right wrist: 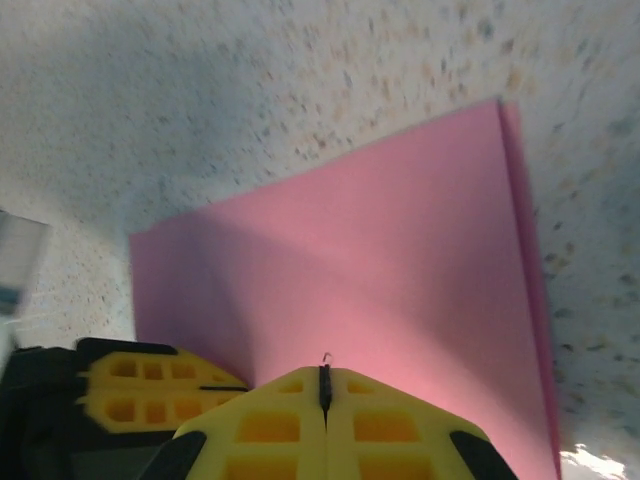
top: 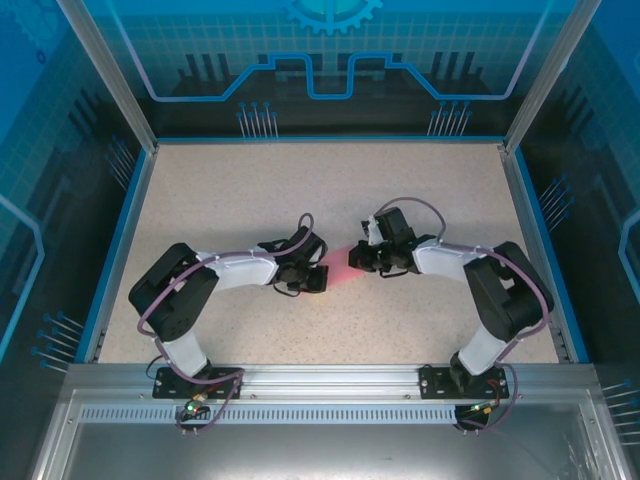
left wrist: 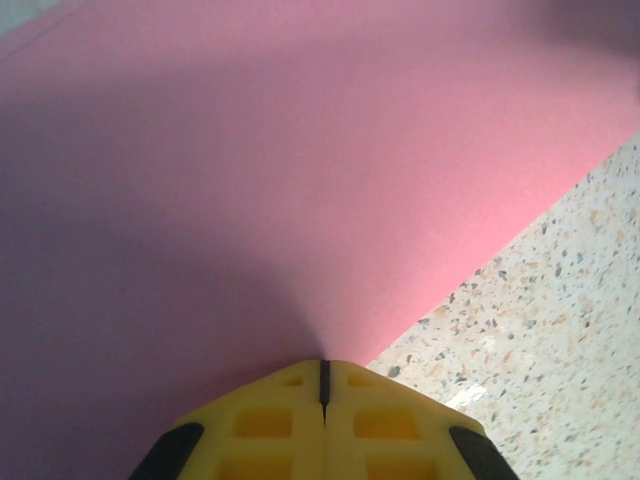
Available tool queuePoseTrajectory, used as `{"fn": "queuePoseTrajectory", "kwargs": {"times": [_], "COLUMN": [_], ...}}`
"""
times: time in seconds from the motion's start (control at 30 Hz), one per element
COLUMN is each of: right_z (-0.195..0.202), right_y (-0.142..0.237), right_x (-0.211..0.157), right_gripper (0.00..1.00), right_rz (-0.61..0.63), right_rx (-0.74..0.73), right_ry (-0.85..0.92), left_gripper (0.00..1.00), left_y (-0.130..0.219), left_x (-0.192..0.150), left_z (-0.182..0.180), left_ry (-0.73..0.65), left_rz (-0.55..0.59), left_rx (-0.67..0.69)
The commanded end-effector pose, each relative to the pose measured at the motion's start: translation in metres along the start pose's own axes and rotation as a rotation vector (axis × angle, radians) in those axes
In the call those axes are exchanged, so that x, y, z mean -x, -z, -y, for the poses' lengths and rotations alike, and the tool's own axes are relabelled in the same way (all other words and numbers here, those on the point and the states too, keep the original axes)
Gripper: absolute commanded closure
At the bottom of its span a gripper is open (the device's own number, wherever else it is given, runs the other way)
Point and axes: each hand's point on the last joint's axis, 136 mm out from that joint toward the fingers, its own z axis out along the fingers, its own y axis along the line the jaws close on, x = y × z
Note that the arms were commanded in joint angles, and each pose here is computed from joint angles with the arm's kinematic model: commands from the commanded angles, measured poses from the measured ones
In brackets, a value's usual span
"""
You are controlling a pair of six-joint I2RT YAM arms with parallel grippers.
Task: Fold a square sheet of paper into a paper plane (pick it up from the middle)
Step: First fold in half a square sheet of paper at the center of the table.
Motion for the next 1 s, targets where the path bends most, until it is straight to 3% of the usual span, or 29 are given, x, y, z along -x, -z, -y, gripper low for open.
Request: {"fn": "queuePoseTrajectory", "kwargs": {"times": [0.0,0.17,0.3,0.57,0.97], "right_z": [-0.002,0.018,0.034,0.05,0.062], "right_y": [-0.013,-0.02,-0.02,-0.019,-0.015], "right_x": [-0.008,-0.024,-0.038,-0.051,-0.067], "right_gripper": [1.0,1.0,1.0,1.0,1.0], "right_rz": [-0.039,-0.069,-0.077,-0.063,-0.07], "right_rx": [0.015,-0.04,-0.081,-0.128,-0.171], "right_ry": [-0.049,-0.123,-0.18,-0.277,-0.341], "left_gripper": [1.0,1.0,1.0,1.0,1.0], "left_y": [0.013,0.023,0.029,0.007,-0.018], "left_x": [0.007,0.024,0.036,0.027,0.011], "left_z": [0.003,0.017,0.039,0.041,0.018], "left_ry": [-0.114,-0.028,0.157,0.517,0.64], "left_rz": [0.005,0.064,0.136,0.229,0.318], "left_rx": [-0.003,-0.051,-0.157,-0.144,-0.081]}}
